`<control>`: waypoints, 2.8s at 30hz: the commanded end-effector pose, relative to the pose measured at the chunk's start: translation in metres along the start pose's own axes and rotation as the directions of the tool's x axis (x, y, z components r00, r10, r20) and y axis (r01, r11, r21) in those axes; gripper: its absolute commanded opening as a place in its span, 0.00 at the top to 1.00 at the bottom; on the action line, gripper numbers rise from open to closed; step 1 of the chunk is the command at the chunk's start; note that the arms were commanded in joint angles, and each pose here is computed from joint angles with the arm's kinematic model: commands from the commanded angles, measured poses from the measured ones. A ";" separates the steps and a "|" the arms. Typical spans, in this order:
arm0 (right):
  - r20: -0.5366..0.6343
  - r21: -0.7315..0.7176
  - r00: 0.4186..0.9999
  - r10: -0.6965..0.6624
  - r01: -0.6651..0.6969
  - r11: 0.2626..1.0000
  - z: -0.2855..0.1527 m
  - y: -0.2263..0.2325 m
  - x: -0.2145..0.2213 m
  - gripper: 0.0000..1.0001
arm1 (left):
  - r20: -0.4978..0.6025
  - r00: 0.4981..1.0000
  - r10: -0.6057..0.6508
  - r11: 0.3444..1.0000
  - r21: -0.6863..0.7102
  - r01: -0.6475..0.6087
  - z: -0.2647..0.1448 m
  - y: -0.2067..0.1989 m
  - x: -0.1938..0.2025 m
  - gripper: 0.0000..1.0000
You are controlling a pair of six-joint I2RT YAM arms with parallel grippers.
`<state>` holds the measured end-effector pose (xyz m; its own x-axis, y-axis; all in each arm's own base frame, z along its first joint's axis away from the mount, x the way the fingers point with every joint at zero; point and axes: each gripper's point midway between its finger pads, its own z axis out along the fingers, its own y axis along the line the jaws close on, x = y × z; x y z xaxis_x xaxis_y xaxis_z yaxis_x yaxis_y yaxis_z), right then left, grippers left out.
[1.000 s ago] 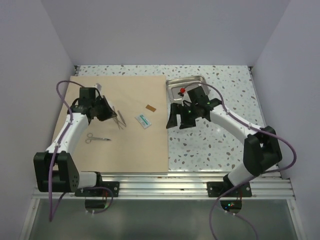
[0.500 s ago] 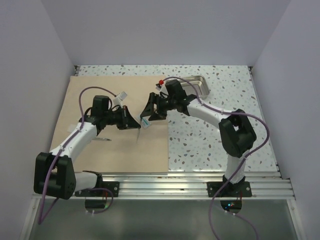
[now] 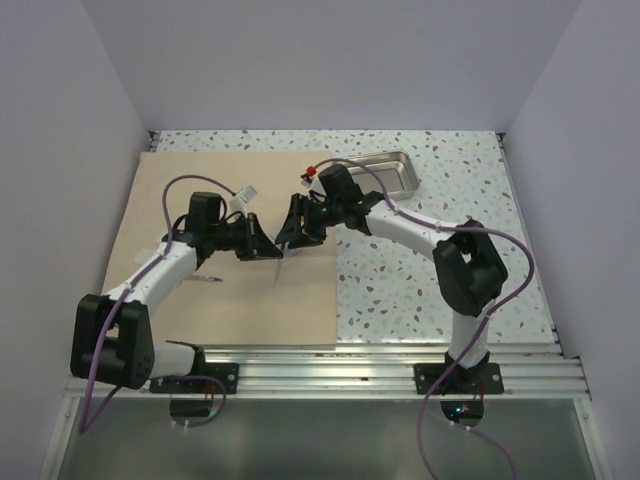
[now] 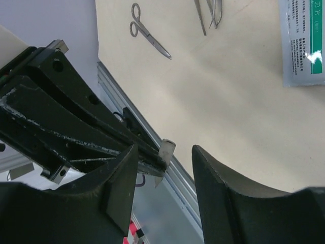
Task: Prepare the surgical pack
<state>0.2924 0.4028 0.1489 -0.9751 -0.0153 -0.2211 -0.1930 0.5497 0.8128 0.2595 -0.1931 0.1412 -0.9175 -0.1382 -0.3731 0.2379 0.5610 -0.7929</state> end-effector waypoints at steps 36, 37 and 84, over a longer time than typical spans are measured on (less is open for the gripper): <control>0.822 0.105 0.504 0.266 -0.594 0.797 -0.147 -0.217 -0.287 1.00 | 0.315 0.948 0.036 0.819 -0.553 0.153 -0.056 0.074 -0.075 0.37; 0.827 0.099 0.496 0.266 -0.593 0.799 -0.149 -0.218 -0.291 1.00 | 0.319 0.947 0.028 0.803 -0.572 0.169 -0.058 0.080 -0.076 0.37; 0.421 0.471 0.890 -0.178 -0.046 0.881 -0.170 -0.093 -0.132 0.46 | 0.409 0.870 -0.275 0.456 -0.741 0.493 -0.053 0.193 -0.106 1.00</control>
<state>0.4245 0.1757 0.1779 -0.7613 0.3204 -0.5638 0.0653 0.9029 0.4249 0.3775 -0.0284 0.0200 -0.7476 -0.6150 -0.2505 -0.6029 0.7868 -0.1324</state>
